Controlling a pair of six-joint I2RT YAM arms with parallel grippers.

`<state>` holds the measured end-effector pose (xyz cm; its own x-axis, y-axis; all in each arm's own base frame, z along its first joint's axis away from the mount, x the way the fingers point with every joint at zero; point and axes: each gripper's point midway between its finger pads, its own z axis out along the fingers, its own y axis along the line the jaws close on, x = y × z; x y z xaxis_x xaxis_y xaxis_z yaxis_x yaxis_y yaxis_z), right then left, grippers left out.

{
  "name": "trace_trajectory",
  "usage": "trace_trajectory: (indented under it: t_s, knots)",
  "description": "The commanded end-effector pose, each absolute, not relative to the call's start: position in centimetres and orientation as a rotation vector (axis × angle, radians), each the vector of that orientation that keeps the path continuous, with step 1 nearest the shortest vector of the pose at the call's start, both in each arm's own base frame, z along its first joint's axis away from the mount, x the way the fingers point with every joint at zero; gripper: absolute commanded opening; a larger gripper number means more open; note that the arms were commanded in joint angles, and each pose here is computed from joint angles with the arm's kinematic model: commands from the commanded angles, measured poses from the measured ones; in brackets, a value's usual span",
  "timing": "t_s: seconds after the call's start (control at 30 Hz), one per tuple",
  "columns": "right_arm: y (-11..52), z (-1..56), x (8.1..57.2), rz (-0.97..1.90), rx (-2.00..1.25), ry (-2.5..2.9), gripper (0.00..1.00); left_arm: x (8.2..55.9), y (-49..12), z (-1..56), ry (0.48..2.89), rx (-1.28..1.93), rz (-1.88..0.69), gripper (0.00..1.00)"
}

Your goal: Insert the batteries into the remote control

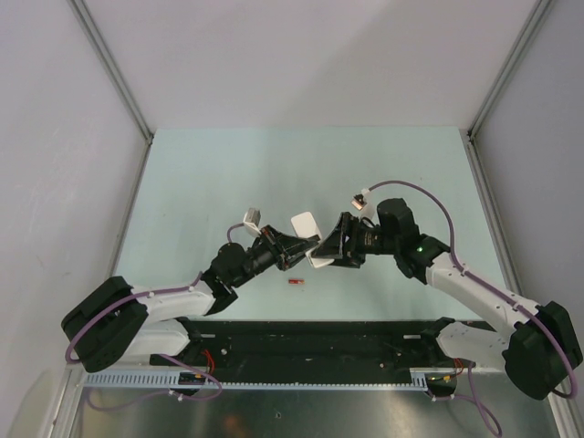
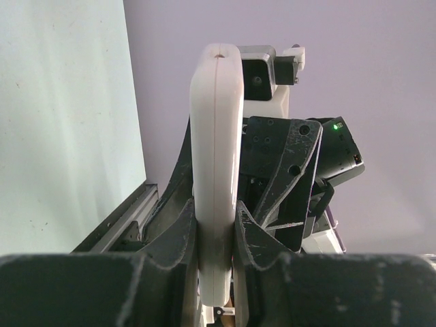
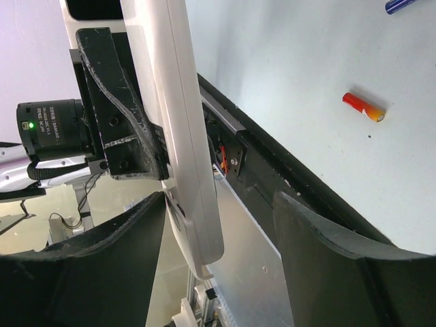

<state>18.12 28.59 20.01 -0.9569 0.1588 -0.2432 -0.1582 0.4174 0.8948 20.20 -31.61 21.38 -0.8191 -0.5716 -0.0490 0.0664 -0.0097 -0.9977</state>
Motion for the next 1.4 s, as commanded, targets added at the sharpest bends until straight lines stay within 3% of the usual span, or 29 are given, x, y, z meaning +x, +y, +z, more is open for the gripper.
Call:
trace_trajectory:
  t_s: [0.0,0.4,0.9,1.37]
  knots:
    - [28.7,23.0,18.4,1.563,-0.048,2.302,0.70,20.5,-31.8,24.2,1.721,-0.496,-1.941,0.00]
    - [27.4,24.2,17.8,1.464,-0.106,2.317,0.73,21.4,-31.7,23.3,1.734,-0.516,-1.908,0.00]
    - [23.3,23.9,18.4,0.626,-0.228,2.394,0.72,22.9,-31.1,23.2,1.720,-0.483,-1.848,0.00]
    - [25.6,23.4,18.6,0.436,-0.311,2.378,0.73,23.0,-31.6,22.6,1.764,-0.499,-1.845,0.00]
